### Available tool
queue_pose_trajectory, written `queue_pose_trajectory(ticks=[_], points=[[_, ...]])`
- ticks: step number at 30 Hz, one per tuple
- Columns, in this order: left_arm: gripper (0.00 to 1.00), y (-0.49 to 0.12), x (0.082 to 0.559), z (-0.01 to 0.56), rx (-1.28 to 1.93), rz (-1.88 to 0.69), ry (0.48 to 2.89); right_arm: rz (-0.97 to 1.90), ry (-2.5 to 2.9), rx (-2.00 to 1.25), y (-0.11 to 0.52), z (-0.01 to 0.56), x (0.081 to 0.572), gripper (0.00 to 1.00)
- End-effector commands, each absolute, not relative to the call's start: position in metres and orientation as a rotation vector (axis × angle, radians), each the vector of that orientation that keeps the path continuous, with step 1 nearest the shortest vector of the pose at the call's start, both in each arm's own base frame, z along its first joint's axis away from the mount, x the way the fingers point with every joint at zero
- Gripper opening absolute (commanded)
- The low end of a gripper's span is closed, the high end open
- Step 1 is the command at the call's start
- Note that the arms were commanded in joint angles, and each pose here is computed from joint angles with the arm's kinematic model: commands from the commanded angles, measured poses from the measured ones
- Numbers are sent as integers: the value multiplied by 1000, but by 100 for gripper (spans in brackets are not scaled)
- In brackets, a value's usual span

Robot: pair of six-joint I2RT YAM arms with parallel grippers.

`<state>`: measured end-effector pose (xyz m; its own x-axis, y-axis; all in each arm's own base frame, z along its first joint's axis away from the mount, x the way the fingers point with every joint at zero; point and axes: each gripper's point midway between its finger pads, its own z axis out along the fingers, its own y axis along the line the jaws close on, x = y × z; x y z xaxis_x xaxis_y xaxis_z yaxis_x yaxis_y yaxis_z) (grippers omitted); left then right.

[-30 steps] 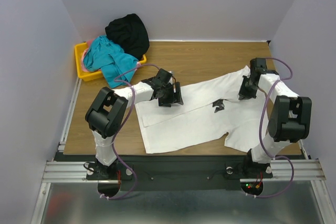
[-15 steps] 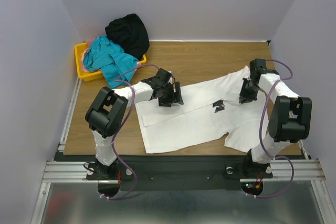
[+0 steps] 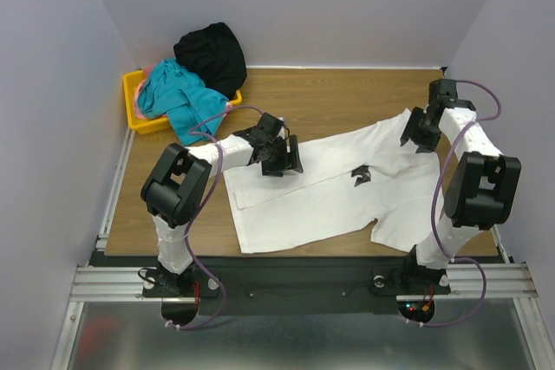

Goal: Fold and stack the t-shirts
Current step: Fold the tshirt

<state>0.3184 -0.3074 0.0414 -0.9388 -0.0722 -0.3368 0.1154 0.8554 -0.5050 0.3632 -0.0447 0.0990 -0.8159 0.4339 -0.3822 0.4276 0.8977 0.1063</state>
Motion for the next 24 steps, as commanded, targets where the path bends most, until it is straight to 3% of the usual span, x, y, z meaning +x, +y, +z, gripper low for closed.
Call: queue_pose_trajectory(ticks=[1,9,24], points=[[80,-285,297,-1,34,-628,2816,49,2572,664,-54,105,400,57],[81,-280,298,-6,26,-608,2831,115,2558,672,-52,72,443,56],[83,-280,326,-34,88,-480,2878,-136,2664,835,-97,-1,424,55]])
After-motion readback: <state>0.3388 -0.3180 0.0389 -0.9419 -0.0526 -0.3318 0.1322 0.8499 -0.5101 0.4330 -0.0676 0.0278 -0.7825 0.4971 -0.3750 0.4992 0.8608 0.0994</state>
